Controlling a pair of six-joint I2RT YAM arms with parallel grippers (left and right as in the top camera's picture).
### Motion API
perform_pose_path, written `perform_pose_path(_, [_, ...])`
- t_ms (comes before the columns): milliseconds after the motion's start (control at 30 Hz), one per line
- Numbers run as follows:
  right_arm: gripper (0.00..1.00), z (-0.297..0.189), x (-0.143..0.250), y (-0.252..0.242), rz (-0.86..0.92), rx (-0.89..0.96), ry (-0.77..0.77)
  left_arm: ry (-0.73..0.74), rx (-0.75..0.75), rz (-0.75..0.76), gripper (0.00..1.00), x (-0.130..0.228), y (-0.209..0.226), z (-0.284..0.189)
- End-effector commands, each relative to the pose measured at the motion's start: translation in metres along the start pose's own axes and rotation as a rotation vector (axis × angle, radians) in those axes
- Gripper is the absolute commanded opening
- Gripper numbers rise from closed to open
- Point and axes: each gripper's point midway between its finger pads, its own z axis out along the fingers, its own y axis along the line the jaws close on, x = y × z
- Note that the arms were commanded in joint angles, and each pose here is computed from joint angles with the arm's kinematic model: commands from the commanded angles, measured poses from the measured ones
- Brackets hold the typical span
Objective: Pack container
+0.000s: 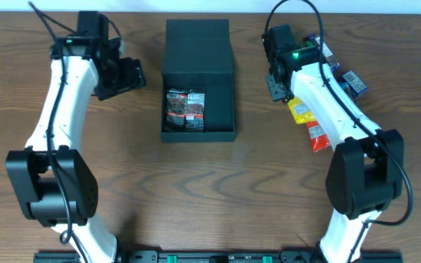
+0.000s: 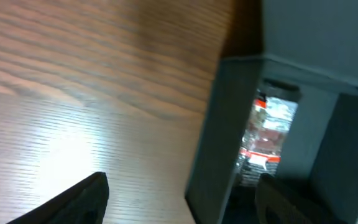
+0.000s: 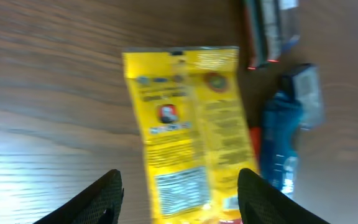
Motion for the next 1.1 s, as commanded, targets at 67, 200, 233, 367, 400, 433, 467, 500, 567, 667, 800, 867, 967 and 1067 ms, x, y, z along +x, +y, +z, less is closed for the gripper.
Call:
perform_pose_path(67, [0.61,0.029,0.023,-0.011,-0.11,0.159,0.109,-0.018,0.025,-0.028,0.77,-0.006,0.011,-0.011])
perform_pose_path(200, [0.62,0.036,0.029,-0.002,-0.146,0.156,0.137,-0.02,0.024,-0.034,0.77,-0.007,0.013,-0.011])
perform_pose_path(233, [0.63,0.038,0.03,0.0,-0.153,0.155,0.142,-0.02,0.024,-0.034,0.77,-0.007,0.013,-0.011])
perform_pose_path(367, [0.64,0.049,0.039,0.005,-0.193,0.153,0.182,-0.02,0.024,-0.033,0.78,-0.007,0.013,-0.011])
perform_pose_path(400, [0.64,0.052,0.041,0.007,-0.197,0.153,0.189,-0.02,0.024,-0.033,0.77,-0.007,0.013,-0.011])
perform_pose_path(433, [0.64,0.055,0.043,0.008,-0.2,0.153,0.194,-0.02,0.024,-0.033,0.77,-0.007,0.013,-0.011])
perform_pose_path(467, [0.64,0.057,0.045,0.009,-0.204,0.153,0.2,-0.02,0.024,-0.034,0.77,-0.007,0.013,-0.011])
perform_pose_path(500, [0.64,0.059,0.047,0.01,-0.214,0.155,0.205,-0.02,0.024,-0.034,0.77,-0.007,0.013,-0.011])
perform_pose_path(567, [0.66,0.062,0.051,0.009,-0.224,0.177,0.208,-0.02,0.024,-0.034,0.77,-0.007,0.013,-0.011])
perform_pose_path(667, [0.69,0.065,0.052,0.002,-0.228,0.235,0.203,-0.021,0.024,-0.033,0.77,-0.007,0.013,-0.011])
perform_pose_path(800, [0.68,0.07,0.056,0.004,-0.228,0.236,0.203,-0.021,0.024,-0.033,0.78,-0.007,0.013,-0.011])
perform_pose_path(867, [0.66,0.072,0.056,0.003,-0.225,0.249,0.195,-0.021,0.024,-0.034,0.77,-0.007,0.013,-0.011])
perform_pose_path(967, [0.46,0.074,0.055,0.003,-0.24,0.257,0.185,-0.021,0.024,-0.034,0.77,-0.007,0.013,-0.011])
perform_pose_path(1067, [0.2,0.073,0.05,-0.003,-0.229,0.298,0.166,-0.02,0.024,-0.034,0.77,-0.007,0.013,-0.011])
